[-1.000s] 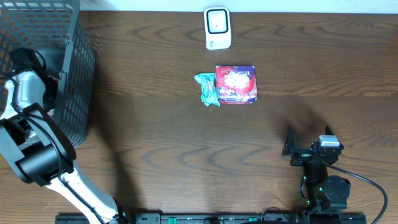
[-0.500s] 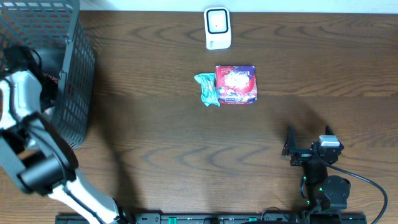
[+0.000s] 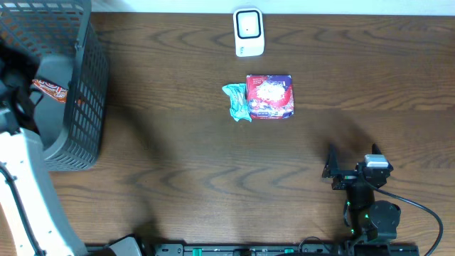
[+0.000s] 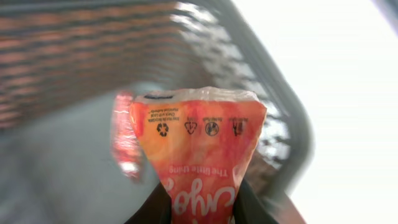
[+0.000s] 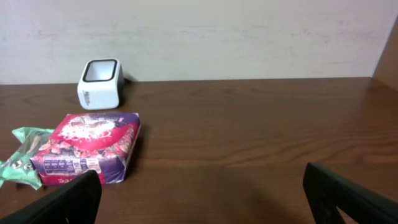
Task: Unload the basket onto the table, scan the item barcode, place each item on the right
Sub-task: 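Lift the orange pack out and carry it toward the scanner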
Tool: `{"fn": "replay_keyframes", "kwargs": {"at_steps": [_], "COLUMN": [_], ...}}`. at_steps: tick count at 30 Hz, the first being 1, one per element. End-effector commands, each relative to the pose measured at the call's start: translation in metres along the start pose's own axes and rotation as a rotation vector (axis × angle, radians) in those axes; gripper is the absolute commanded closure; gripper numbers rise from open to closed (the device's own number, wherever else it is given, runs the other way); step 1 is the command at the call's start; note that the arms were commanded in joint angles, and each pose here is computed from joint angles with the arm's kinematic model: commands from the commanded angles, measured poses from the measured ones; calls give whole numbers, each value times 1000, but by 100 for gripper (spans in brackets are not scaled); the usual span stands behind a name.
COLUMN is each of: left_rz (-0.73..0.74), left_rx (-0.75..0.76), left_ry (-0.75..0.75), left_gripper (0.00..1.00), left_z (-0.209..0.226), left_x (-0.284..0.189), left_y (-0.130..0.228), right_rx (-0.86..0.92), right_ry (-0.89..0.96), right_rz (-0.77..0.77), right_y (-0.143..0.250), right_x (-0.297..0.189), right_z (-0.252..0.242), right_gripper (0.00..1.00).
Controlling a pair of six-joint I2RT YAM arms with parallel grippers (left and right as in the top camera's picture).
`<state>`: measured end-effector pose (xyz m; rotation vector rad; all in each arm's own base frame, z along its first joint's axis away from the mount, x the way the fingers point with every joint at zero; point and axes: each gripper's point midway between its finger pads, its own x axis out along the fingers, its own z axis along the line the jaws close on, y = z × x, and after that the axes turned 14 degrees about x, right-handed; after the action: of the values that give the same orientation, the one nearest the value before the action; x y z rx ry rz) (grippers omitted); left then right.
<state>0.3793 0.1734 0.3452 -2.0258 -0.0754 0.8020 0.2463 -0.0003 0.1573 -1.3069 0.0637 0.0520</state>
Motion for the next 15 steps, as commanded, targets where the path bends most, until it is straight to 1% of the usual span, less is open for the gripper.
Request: {"fn": "replay_keyframes", "kwargs": {"at_steps": [1, 4, 8, 10, 15], "left_rz": [30, 32, 58, 70, 160], "left_rx": [76, 210, 414, 519, 684], "left_ry": [228, 343, 474, 537, 634], "left_gripper": [93, 93, 93, 93, 93], "left_z": [-60, -104, -157, -181, -222], "left_x": [-15, -25, -36, -40, -35], "left_y": [11, 27, 63, 84, 144], "right_rx": [14, 14, 14, 14, 14], "right_ry": [-1, -1, -1, -1, -1], "right_rz": [4, 4, 4, 3, 4], "right_y": [2, 2, 2, 2, 2], "right_x": [0, 0, 0, 0, 0], "right_z": [0, 0, 0, 0, 0], "right_gripper": [1, 1, 1, 1, 1]}}
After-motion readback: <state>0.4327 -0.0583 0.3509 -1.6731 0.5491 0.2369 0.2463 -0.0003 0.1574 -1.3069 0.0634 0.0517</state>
